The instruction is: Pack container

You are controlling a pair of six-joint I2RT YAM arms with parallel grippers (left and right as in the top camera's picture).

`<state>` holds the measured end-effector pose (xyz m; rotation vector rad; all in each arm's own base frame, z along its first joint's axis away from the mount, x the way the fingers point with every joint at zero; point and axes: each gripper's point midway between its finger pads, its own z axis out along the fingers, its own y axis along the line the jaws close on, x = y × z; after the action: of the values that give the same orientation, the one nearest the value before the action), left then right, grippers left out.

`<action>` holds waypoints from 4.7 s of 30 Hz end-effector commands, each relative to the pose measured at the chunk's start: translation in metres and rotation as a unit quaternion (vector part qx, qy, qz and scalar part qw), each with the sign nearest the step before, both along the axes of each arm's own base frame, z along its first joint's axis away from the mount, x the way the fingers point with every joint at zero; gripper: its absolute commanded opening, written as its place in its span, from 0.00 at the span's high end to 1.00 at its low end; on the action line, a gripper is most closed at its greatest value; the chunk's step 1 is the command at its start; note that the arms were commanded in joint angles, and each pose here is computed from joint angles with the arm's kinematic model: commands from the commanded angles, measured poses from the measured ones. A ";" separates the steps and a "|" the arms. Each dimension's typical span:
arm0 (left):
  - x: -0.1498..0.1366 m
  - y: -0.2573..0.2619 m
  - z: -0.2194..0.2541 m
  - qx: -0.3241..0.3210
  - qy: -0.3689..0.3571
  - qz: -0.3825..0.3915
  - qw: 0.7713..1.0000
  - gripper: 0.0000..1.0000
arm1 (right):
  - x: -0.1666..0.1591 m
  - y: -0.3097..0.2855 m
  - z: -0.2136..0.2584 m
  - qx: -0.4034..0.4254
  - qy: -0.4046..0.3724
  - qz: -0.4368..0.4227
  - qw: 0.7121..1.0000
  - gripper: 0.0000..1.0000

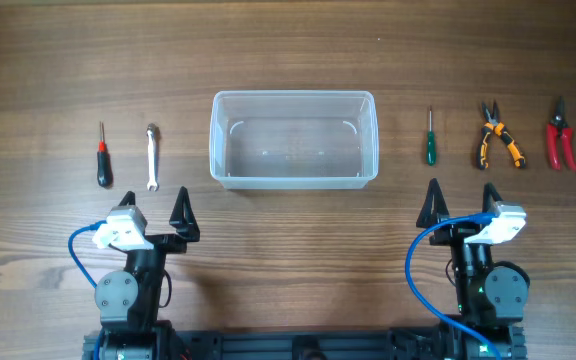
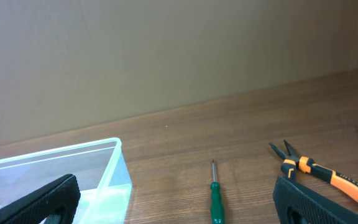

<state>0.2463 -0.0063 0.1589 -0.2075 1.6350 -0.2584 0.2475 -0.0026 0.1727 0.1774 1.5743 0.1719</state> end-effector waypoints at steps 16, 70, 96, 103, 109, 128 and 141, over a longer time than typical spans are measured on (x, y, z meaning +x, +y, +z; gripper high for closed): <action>0.000 0.002 -0.002 -0.005 0.002 0.006 1.000 0.00 | 0.000 0.005 0.002 -0.005 -0.005 0.013 1.000 0.00; 0.000 0.002 -0.002 -0.005 0.002 0.006 1.000 0.00 | 0.000 0.005 0.002 -0.005 -0.005 0.013 1.000 0.00; 0.000 0.002 -0.002 -0.005 0.002 0.006 1.000 0.00 | 0.000 0.005 0.002 -0.005 -0.005 0.013 1.000 0.00; 0.000 0.002 -0.002 -0.005 0.002 0.006 1.000 0.00 | 0.000 0.005 0.002 -0.004 -0.005 0.013 1.000 0.00; 0.000 0.002 -0.002 -0.005 0.002 0.006 1.000 0.00 | -0.001 0.008 0.002 -0.003 -0.005 0.022 1.000 0.00; 0.000 0.002 -0.002 -0.005 0.002 0.006 1.000 0.00 | -0.007 0.007 0.049 0.043 -0.048 0.021 0.998 0.00; 0.000 0.002 -0.002 -0.005 0.002 0.006 1.000 0.00 | -0.005 -0.020 0.121 -0.100 0.074 -0.051 0.991 0.00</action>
<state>0.2463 -0.0063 0.1590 -0.2075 1.6346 -0.2584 0.2382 -0.0110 0.2660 0.1310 1.6544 0.0399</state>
